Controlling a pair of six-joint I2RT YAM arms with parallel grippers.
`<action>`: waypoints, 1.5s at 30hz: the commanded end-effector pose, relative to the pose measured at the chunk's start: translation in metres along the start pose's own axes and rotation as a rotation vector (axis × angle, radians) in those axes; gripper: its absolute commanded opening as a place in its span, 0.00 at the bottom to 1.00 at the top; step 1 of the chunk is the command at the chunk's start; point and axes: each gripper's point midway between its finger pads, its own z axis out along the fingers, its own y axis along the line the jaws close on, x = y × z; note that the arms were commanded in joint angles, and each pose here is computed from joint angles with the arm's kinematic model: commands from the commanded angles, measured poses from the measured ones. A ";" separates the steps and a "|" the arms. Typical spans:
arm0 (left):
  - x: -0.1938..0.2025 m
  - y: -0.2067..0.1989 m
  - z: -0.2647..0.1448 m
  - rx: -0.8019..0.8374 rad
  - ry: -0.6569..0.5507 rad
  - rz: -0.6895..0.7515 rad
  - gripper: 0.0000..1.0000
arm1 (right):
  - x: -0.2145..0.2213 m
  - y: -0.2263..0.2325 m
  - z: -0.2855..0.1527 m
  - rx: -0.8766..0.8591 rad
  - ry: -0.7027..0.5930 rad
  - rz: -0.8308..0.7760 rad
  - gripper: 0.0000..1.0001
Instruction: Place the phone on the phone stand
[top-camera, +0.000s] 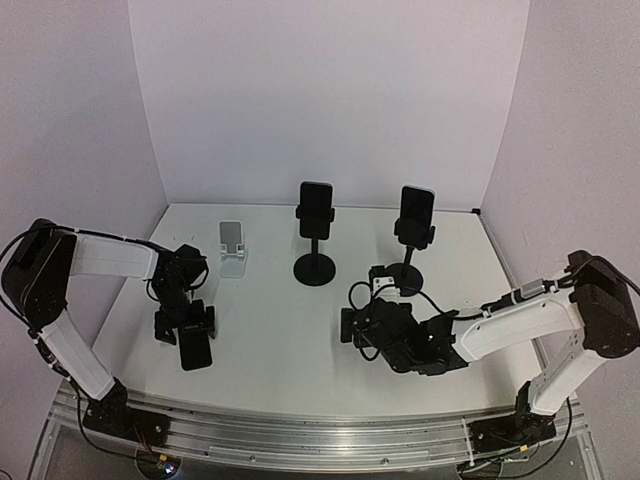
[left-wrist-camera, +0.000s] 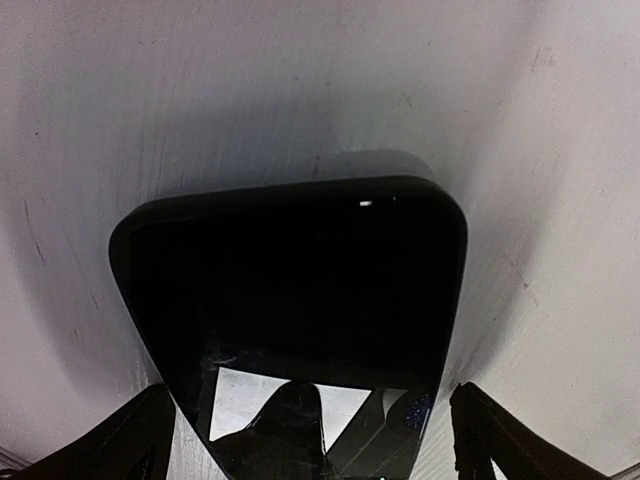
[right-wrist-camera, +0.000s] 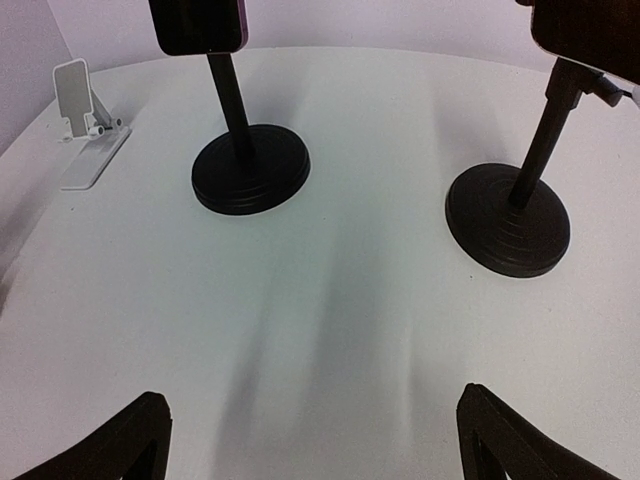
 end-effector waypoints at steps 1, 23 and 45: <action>-0.001 -0.002 0.005 0.018 -0.010 -0.003 0.92 | -0.006 -0.009 -0.009 0.015 -0.021 0.034 0.98; -0.026 -0.008 -0.011 0.114 -0.205 0.036 0.30 | -0.020 -0.032 -0.023 0.068 -0.081 0.056 0.98; -0.175 -0.098 -0.245 0.301 -1.172 0.368 0.24 | -0.031 -0.056 -0.034 0.137 -0.148 0.061 0.98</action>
